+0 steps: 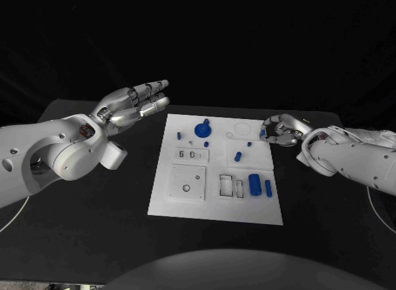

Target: Assemble the parts on the task board

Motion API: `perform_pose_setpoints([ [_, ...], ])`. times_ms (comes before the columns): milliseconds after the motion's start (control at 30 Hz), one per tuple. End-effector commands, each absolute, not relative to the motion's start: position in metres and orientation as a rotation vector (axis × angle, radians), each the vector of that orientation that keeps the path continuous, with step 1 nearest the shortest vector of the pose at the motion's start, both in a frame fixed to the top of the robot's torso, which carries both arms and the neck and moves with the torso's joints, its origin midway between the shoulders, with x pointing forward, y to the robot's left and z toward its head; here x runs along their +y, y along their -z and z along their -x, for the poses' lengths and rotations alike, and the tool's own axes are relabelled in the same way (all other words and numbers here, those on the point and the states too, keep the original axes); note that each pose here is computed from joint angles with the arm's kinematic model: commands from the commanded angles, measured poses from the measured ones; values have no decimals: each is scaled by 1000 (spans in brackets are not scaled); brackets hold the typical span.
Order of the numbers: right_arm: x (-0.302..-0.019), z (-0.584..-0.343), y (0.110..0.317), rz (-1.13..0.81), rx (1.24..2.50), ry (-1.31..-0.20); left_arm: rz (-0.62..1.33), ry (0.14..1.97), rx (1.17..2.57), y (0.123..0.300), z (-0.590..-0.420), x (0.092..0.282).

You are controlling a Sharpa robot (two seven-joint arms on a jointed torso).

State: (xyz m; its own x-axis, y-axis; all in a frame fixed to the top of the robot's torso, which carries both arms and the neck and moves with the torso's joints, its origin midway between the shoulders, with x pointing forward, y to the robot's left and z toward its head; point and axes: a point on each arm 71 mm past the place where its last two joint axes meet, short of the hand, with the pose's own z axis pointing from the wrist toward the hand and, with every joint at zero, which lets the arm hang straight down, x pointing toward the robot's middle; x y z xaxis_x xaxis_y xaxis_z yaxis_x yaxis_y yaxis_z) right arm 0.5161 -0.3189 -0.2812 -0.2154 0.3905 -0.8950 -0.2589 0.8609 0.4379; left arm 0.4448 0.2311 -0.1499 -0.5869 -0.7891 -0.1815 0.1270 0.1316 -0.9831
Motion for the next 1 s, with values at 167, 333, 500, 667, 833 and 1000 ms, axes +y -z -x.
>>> perform_pose_setpoints([
  [167,-301,-516,257,-78,1617,-647,638,1567,1666,149,-444,230],
  [333,-276,-516,237,-60,1619,-718,637,1568,1671,149,-444,228],
  [500,-243,-513,229,-33,1645,-791,633,1573,1675,150,-445,225],
  [667,-209,-506,228,3,1703,-851,630,1577,1681,150,-446,222],
  [833,-184,-499,230,69,1735,-876,628,1578,1680,150,-446,222],
  [1000,-162,-494,232,165,1735,-870,622,1586,1678,150,-447,219],
])
